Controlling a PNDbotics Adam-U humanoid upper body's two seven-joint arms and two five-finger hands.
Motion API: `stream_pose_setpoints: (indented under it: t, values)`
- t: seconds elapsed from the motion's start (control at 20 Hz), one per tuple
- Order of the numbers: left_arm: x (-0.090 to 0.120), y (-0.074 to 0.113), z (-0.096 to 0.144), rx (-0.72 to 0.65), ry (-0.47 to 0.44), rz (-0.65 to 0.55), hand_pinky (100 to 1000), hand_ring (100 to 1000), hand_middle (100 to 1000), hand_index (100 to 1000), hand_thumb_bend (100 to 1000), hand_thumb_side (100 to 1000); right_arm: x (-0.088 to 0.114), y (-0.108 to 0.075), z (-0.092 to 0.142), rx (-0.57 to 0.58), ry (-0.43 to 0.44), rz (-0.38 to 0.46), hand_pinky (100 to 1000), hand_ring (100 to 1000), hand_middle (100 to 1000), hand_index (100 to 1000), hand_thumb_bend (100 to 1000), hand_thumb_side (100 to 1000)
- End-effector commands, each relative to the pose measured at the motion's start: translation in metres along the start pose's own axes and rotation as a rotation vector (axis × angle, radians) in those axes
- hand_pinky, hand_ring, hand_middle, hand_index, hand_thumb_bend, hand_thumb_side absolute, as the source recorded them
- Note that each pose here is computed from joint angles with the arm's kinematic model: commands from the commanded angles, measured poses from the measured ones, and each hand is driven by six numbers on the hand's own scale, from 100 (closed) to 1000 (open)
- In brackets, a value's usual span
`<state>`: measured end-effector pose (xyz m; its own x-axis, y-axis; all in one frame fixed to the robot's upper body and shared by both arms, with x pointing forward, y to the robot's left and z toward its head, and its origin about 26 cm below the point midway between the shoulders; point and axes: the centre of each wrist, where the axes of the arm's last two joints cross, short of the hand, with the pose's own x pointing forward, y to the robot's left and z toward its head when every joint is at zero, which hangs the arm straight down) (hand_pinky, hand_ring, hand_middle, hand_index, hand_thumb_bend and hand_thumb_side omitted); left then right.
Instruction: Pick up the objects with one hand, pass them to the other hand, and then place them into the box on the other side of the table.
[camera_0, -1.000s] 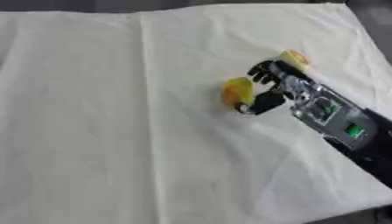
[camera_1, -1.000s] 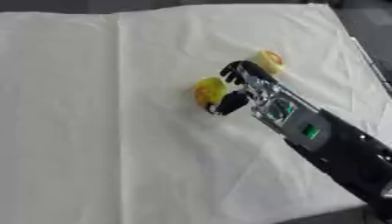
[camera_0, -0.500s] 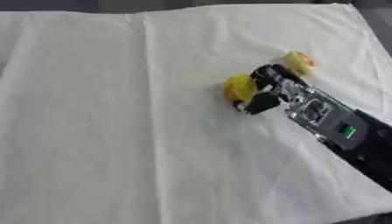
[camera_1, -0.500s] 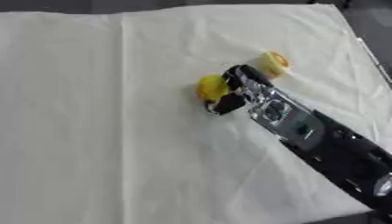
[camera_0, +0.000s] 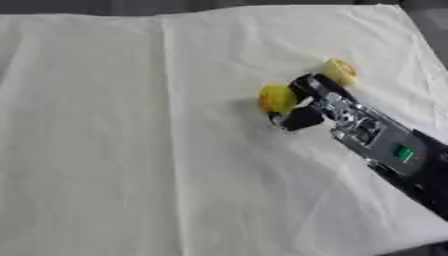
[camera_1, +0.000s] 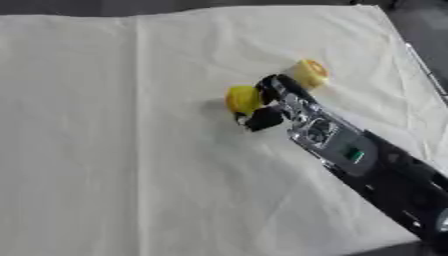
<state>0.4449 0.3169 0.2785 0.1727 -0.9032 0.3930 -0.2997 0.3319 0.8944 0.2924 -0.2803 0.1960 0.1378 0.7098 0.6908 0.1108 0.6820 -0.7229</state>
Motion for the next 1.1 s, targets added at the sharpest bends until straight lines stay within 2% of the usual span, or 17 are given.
stream_pose_setpoints:
  t: [0.05, 0.15, 0.25, 0.35, 0.6, 0.85, 1.1]
  values:
    - [-0.002, 0.019, -0.001, 0.042, -0.007, -0.006, 824, 845, 749, 819, 471, 497, 0.008, -0.015, 0.003, -0.063, -0.074, 0.007, 592, 742, 470, 576, 300, 100]
    - [-0.003, 0.020, 0.000, 0.037, -0.008, -0.005, 824, 844, 749, 829, 469, 496, 0.009, -0.015, 0.003, -0.068, -0.109, 0.000, 586, 742, 471, 576, 296, 100]
    - [0.000, 0.020, 0.002, 0.034, -0.023, 0.002, 820, 840, 745, 837, 463, 495, 0.011, -0.015, 0.003, -0.079, -0.156, -0.015, 562, 745, 470, 576, 219, 100]
    - [0.004, 0.021, 0.004, 0.033, -0.045, 0.014, 818, 837, 742, 836, 461, 496, 0.013, -0.013, 0.003, -0.088, -0.218, -0.038, 554, 750, 474, 581, 197, 100]
    - [0.026, 0.024, 0.011, 0.001, -0.149, 0.079, 793, 827, 746, 837, 429, 521, 0.017, -0.003, 0.004, -0.069, -0.362, -0.080, 547, 754, 486, 593, 167, 100]
    - [0.067, 0.028, 0.033, -0.070, -0.345, 0.131, 777, 799, 739, 837, 428, 538, 0.022, 0.003, 0.005, -0.026, -0.509, -0.120, 541, 756, 491, 598, 127, 100]
    - [0.124, 0.027, 0.068, -0.201, -0.564, 0.130, 774, 786, 735, 839, 434, 574, 0.028, 0.009, 0.006, -0.002, -0.607, -0.134, 543, 758, 497, 604, 106, 100]
